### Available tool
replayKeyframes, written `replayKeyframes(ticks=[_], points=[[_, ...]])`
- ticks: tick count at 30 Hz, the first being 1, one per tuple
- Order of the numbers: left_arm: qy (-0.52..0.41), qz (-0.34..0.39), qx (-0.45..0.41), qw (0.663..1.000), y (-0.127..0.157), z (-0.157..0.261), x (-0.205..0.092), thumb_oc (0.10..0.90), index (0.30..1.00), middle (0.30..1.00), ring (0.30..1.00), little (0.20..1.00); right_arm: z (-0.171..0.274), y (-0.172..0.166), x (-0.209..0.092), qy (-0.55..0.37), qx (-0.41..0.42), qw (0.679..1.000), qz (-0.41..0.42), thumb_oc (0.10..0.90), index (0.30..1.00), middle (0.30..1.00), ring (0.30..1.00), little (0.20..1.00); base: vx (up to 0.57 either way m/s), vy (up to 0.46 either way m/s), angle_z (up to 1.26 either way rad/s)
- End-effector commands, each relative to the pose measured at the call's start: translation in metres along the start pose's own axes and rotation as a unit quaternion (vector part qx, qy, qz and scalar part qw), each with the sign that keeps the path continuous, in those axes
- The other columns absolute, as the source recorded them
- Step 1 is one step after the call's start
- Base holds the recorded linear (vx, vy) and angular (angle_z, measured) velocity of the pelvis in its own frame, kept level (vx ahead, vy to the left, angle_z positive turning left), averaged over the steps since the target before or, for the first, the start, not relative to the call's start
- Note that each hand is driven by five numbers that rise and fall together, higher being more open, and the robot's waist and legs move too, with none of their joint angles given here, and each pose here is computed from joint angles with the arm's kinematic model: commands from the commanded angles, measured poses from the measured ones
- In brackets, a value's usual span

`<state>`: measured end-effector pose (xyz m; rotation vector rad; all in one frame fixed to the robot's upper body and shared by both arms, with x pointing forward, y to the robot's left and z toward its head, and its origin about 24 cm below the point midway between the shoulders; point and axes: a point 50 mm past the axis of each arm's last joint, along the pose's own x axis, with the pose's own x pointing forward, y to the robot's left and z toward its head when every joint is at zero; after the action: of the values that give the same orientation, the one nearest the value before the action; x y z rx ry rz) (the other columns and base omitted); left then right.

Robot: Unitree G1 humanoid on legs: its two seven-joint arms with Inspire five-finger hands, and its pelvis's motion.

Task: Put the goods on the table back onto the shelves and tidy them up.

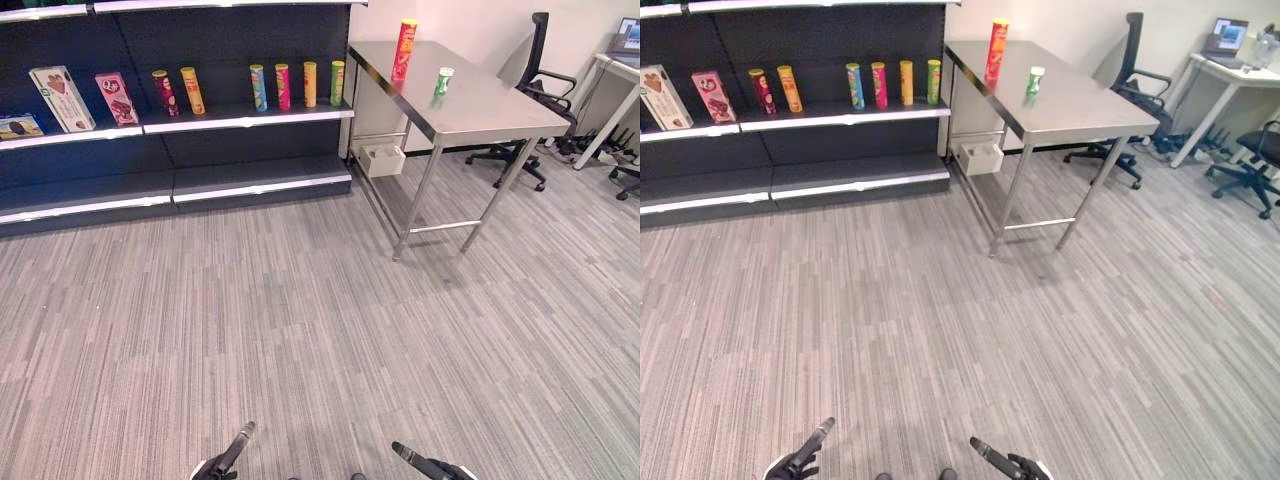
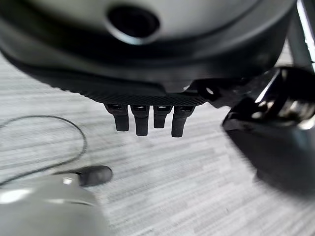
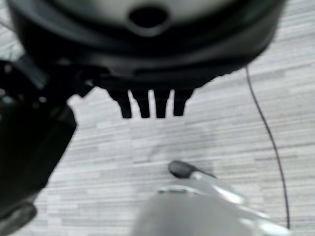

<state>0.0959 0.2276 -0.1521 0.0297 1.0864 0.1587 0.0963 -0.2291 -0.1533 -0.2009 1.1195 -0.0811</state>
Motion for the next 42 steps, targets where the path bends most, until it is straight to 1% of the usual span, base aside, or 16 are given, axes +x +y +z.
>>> replayKeyframes(ticks=[1,6,16,22,28,31,34,39,42], points=[[-0.087,-0.017,-0.011,0.996,-0.003,0.044,0.004,0.8,0.9,0.9,0.9,0.9,0.036,-0.019,0.003,-0.065,0.014,0.998,-0.022,0.8,0.9,0.9,0.9,0.9,0.02,-0.008,0.05],[-0.075,-0.011,-0.022,0.997,-0.005,0.039,0.005,0.8,0.9,0.9,0.9,0.9,0.032,-0.02,0.003,-0.058,0.01,0.998,-0.024,0.8,0.9,0.9,0.9,0.9,0.02,-0.014,0.02],[-0.076,-0.012,-0.001,0.997,-0.003,0.042,0.006,0.8,0.9,0.9,0.9,0.9,0.024,-0.024,0.003,-0.043,0.006,0.999,-0.026,0.8,0.9,0.9,0.9,0.9,0.02,-0.036,0.01],[-0.094,-0.01,-0.001,0.996,0.0,0.055,0.006,0.8,0.9,0.9,0.9,0.9,0.025,-0.027,0.003,-0.038,0.002,0.999,-0.028,0.8,0.9,0.9,0.9,0.9,0.02,-0.07,-0.01],[-0.148,-0.017,-0.026,0.988,-0.003,0.081,0.002,0.8,0.9,0.9,0.9,0.9,0.046,-0.032,0.003,-0.079,0.0,0.996,-0.033,0.8,0.9,0.9,0.9,0.9,0.03,-0.107,0.06],[-0.154,-0.02,-0.03,0.987,-0.008,0.085,0.002,0.8,0.9,0.9,0.9,0.9,0.051,-0.036,0.002,-0.089,0.002,0.995,-0.038,0.8,0.9,0.9,0.9,0.9,0.09,-0.133,0.09],[-0.145,-0.028,-0.032,0.989,-0.011,0.076,0.001,0.8,0.9,0.9,0.9,0.9,0.053,-0.038,0.001,-0.095,0.011,0.995,-0.04,0.8,0.9,0.9,0.9,0.9,0.34,0.052,0.26],[-0.137,-0.017,-0.048,0.989,-0.004,0.069,0.0,0.8,0.9,0.9,0.9,0.9,0.066,-0.037,0.002,-0.115,-0.001,0.993,-0.041,0.8,0.9,0.9,0.9,0.9,0.43,0.124,-0.1],[-0.12,0.003,-0.057,0.991,0.009,0.053,-0.002,0.8,0.9,0.9,0.9,0.9,0.07,-0.021,0.004,-0.119,-0.024,0.993,-0.015,0.8,0.9,0.9,0.9,0.9,0.62,0.252,-0.94]])
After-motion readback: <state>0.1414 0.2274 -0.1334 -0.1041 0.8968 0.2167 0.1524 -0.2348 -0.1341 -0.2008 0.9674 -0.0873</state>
